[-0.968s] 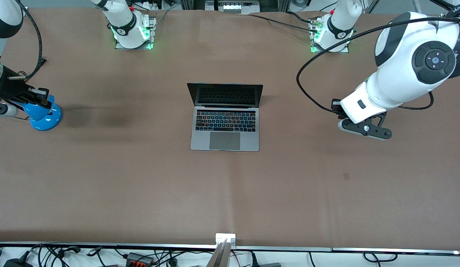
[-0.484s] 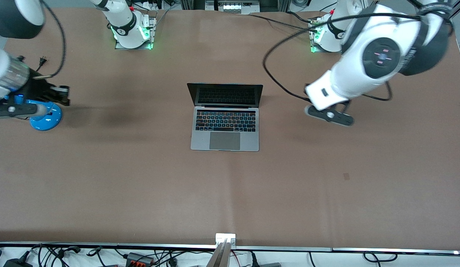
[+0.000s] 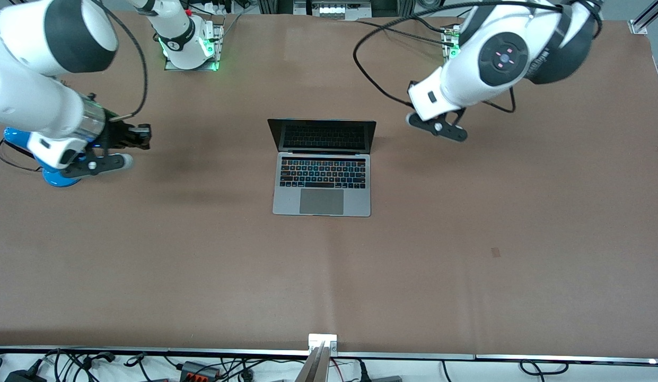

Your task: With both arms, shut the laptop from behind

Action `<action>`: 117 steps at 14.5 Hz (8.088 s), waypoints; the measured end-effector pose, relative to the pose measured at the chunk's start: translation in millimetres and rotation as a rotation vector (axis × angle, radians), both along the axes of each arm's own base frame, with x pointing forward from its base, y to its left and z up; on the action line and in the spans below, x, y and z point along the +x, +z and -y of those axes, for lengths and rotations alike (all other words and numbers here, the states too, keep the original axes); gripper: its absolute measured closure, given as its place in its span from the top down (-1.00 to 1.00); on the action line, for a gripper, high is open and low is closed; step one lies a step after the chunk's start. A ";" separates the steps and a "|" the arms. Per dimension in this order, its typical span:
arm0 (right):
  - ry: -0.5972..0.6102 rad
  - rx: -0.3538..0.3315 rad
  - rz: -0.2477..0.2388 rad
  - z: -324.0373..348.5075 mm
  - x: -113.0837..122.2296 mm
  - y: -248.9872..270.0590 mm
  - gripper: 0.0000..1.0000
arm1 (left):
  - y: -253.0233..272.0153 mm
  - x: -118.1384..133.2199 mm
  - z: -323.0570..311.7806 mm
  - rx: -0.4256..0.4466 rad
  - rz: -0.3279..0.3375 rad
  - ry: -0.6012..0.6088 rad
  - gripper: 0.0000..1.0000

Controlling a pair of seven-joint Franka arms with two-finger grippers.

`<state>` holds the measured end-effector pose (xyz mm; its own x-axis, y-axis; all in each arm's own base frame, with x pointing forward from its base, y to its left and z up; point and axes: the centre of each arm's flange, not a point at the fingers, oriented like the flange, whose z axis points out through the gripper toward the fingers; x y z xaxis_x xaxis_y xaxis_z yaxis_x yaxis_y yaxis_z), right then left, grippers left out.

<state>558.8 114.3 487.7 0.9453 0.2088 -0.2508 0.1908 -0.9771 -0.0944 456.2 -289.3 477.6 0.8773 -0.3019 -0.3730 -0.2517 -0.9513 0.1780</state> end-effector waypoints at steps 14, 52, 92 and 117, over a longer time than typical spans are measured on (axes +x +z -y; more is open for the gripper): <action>0.094 0.004 -0.283 -187.4 -100.9 -79.8 -0.98 | -56.6 -89.5 35.3 -0.091 -0.096 -0.087 -0.97; -0.026 0.088 -0.141 -236.5 -49.5 -126.2 -0.98 | -162.4 -26.9 89.1 -0.401 0.302 0.096 -0.98; -0.171 0.112 0.059 -237.6 51.0 -297.6 -0.98 | -310.6 135.0 47.6 -0.417 0.235 0.336 -0.98; -0.081 -0.103 0.019 -127.0 72.5 -164.8 -0.97 | -10.0 178.5 -193.8 0.159 0.107 0.021 -0.95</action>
